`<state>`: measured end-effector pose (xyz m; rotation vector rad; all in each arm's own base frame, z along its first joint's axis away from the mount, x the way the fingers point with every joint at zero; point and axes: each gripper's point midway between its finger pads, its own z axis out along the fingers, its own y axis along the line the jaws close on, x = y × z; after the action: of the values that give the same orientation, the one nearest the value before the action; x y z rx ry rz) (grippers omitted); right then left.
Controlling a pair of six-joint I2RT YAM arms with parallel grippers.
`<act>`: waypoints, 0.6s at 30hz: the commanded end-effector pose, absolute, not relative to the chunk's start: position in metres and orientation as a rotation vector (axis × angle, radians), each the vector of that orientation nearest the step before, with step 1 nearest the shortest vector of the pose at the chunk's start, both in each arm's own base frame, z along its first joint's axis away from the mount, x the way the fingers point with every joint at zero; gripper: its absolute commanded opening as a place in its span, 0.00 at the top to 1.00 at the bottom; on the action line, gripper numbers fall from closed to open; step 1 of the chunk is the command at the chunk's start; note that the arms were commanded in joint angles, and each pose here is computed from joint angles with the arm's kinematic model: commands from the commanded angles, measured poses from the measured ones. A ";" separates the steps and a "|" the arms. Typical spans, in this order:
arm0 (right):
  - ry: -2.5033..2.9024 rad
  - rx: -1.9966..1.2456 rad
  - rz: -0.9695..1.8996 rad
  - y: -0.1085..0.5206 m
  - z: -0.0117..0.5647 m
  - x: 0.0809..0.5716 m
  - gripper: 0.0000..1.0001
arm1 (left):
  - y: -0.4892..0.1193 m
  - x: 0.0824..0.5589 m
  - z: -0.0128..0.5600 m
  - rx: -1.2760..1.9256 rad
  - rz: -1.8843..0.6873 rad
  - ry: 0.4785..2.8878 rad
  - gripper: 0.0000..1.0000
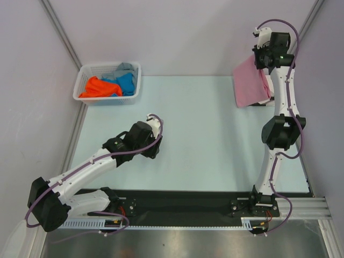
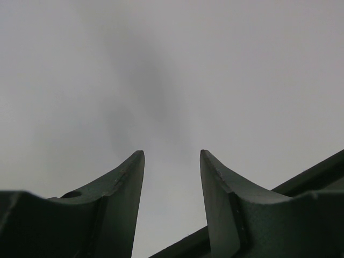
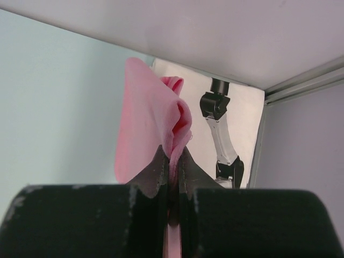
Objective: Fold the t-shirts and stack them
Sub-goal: Neatly place the folded tshirt to the corner
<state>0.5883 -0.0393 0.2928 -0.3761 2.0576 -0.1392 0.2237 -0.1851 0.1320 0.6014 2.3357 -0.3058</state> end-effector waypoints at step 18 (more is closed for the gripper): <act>1.929 -0.332 -0.123 -0.056 0.311 0.621 1.00 | -0.186 0.227 0.135 0.587 -0.319 2.340 0.49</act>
<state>0.6081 -0.0519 0.2675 -0.3481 2.0701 -0.0999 0.2248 -0.1836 0.1306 0.5944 2.3433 -0.3024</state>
